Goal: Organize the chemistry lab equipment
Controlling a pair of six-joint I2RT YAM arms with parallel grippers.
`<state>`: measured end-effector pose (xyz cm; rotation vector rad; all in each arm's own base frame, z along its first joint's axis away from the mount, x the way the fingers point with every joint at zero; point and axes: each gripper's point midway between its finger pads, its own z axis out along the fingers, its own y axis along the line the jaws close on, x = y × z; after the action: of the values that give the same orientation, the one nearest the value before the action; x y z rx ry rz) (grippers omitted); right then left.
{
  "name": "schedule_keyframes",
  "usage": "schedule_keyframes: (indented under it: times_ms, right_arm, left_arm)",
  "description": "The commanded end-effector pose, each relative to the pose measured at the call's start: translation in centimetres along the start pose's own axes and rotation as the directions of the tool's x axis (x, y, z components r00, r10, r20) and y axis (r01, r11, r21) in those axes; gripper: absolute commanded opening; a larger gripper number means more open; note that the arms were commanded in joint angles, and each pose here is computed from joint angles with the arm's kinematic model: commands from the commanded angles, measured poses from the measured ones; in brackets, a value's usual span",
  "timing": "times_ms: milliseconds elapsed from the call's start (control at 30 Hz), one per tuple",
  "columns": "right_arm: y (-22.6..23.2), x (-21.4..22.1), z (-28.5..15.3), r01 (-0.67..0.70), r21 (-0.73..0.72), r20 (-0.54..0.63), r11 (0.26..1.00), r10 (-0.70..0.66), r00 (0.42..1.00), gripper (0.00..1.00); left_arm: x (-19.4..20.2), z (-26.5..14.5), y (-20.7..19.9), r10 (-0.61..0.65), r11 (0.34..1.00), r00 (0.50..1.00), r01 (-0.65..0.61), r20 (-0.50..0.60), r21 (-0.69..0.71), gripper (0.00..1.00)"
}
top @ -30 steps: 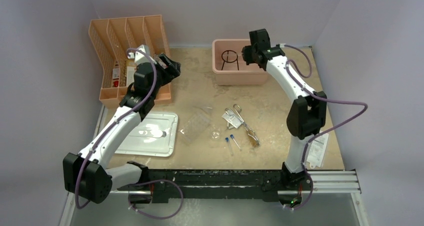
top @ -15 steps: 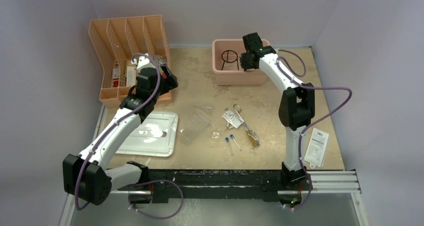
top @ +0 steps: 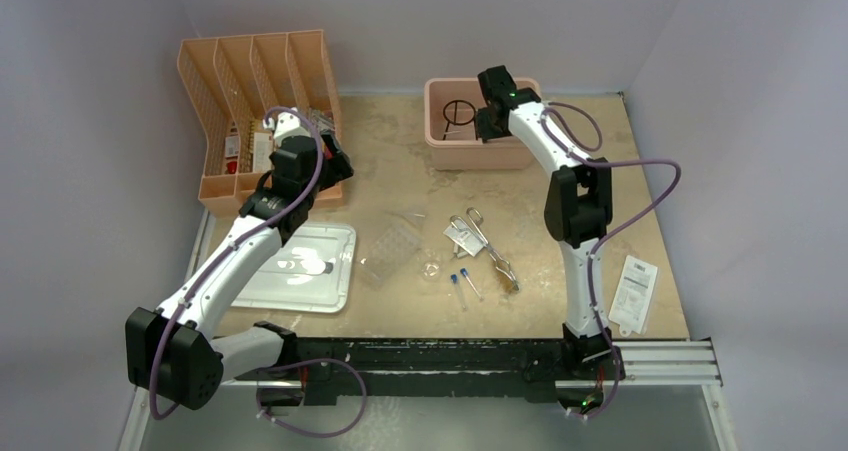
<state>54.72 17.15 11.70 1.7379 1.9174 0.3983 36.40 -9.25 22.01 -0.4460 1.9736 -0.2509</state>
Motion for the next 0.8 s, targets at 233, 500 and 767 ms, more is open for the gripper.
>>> schedule_keyframes:
  times_ms: [233,500,767]
  right_arm:
    - [-1.1,-2.0,0.9,-0.051,0.067,0.068,0.996,0.047,0.997,0.0]
    - [-0.9,-2.4,2.9,-0.059,0.085,0.068,0.995,0.053,0.996,0.03]
    - [-1.3,-2.4,3.0,-0.053,0.101,0.059,0.993,0.047,0.997,0.2]
  left_arm:
    - [-1.0,-0.2,0.6,0.027,0.999,0.999,-0.026,0.041,-0.027,0.79]
    - [-0.9,-0.2,0.8,0.031,0.999,0.999,-0.03,0.04,-0.035,0.79]
    - [-1.0,-0.2,1.1,0.035,0.998,0.998,-0.032,0.047,-0.05,0.79]
